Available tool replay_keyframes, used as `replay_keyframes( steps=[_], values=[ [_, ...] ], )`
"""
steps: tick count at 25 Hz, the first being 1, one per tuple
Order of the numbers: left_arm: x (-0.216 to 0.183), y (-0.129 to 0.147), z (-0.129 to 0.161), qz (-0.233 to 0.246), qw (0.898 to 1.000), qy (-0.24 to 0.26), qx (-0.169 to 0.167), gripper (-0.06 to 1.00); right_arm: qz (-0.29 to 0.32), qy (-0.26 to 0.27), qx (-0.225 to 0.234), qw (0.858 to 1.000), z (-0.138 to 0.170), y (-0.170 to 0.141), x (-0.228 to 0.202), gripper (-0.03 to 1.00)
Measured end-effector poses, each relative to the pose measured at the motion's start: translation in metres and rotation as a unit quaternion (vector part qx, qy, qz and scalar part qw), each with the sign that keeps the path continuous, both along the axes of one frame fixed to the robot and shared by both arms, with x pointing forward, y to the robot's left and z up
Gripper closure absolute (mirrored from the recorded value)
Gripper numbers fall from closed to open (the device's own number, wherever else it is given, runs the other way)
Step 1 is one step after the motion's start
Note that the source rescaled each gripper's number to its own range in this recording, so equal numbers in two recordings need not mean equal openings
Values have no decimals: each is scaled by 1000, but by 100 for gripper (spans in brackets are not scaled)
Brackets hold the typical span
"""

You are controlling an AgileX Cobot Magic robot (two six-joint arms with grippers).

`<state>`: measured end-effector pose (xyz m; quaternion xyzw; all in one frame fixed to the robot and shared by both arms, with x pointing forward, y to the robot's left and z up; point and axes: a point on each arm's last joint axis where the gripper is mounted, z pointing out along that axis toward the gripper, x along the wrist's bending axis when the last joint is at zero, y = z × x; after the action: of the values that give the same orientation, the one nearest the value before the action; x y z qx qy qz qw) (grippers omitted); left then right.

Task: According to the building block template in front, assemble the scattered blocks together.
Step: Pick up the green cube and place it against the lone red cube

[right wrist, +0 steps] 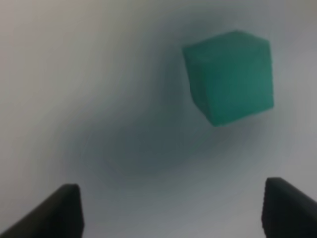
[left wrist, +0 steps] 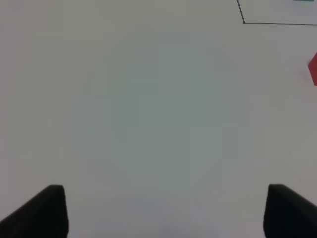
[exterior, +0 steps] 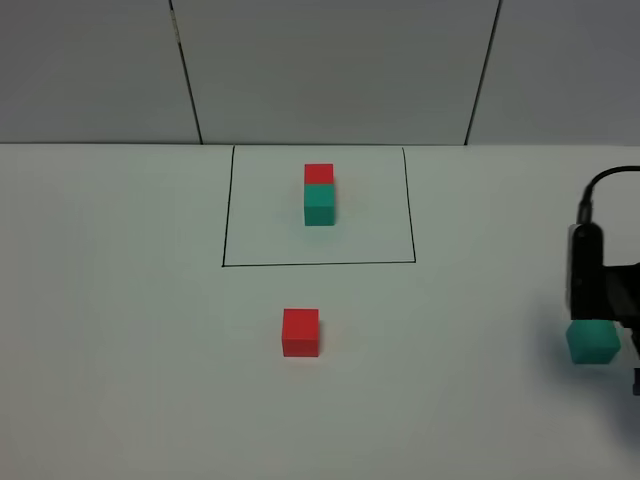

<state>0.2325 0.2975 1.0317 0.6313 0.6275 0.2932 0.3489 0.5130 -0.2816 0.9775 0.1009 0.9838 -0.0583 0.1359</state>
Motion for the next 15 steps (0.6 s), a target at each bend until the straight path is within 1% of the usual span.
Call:
replay_keyframes(
  steps=[2,4,7,10,12,15],
  values=[
    [0,0,0,0,1000,0,0,16,54,-9,-32,998,-5,10,5,-1],
    [0,0,0,0,1000,0,0,16,87,-31,-56,994,-7,14,12,-1],
    [0,0,0,0,1000,0,0,16,84,-42,-64,994,-10,15,21,0],
    [0,0,0,0,1000,0,0,16,74,-23,-66,995,-15,15,25,1],
    [0,0,0,0,1000,0,0,16,66,-17,-59,996,-17,16,27,0],
    [0,0,0,0,1000,0,0,16,61,-27,-41,997,-16,20,33,2]
  ],
)
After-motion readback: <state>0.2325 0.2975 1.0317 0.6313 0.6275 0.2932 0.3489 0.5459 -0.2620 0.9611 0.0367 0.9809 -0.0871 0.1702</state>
